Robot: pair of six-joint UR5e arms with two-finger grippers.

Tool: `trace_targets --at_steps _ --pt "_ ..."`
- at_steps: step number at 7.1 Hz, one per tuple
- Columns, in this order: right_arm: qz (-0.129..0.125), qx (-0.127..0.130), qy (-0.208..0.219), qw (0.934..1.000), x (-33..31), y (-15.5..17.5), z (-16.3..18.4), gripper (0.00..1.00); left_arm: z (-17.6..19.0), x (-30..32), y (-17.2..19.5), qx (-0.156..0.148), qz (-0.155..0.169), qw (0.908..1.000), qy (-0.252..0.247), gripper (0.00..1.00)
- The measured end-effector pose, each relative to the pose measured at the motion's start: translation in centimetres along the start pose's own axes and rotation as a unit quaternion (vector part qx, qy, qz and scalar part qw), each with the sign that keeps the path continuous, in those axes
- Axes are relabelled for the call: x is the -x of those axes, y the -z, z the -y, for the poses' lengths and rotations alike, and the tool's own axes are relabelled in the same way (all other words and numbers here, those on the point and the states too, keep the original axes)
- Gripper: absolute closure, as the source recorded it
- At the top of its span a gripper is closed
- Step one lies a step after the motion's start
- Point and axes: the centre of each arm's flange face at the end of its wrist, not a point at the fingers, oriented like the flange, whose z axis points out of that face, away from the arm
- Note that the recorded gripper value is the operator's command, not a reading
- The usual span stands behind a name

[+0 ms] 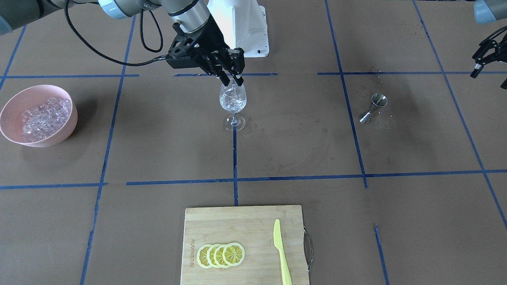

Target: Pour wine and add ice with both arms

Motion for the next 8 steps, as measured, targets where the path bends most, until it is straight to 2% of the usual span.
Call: trace_targets --at_steps 2,3,4,5,6,8 --pt "0.004 -0.005 -0.005 1.0000 -0.7 1.6 0.8 0.00 0.0 0.2 0.1 -0.001 0.002 1.0000 0.001 0.00" --pt "-0.005 -0.009 -0.008 0.9999 -2.7 3.4 3.1 0.00 0.0 0.2 0.1 -0.002 0.003 1.0000 0.001 0.00" --pt "-0.023 -0.009 -0.002 0.9997 -5.8 5.6 7.1 0.00 0.2 0.3 0.1 -0.003 0.005 1.0000 0.002 0.00" --pt "-0.048 -0.010 0.024 0.9985 -10.0 7.9 12.1 0.00 0.4 0.4 0.1 -0.004 0.008 1.0000 0.004 0.00" --pt "-0.074 -0.014 0.062 0.9952 -14.9 10.8 17.2 0.00 1.0 0.6 -0.3 0.001 0.013 0.9999 0.009 0.00" --pt "-0.107 -0.022 0.125 0.9861 -24.2 17.6 26.3 0.00 1.8 1.5 -1.8 0.031 0.032 0.9986 0.027 0.00"
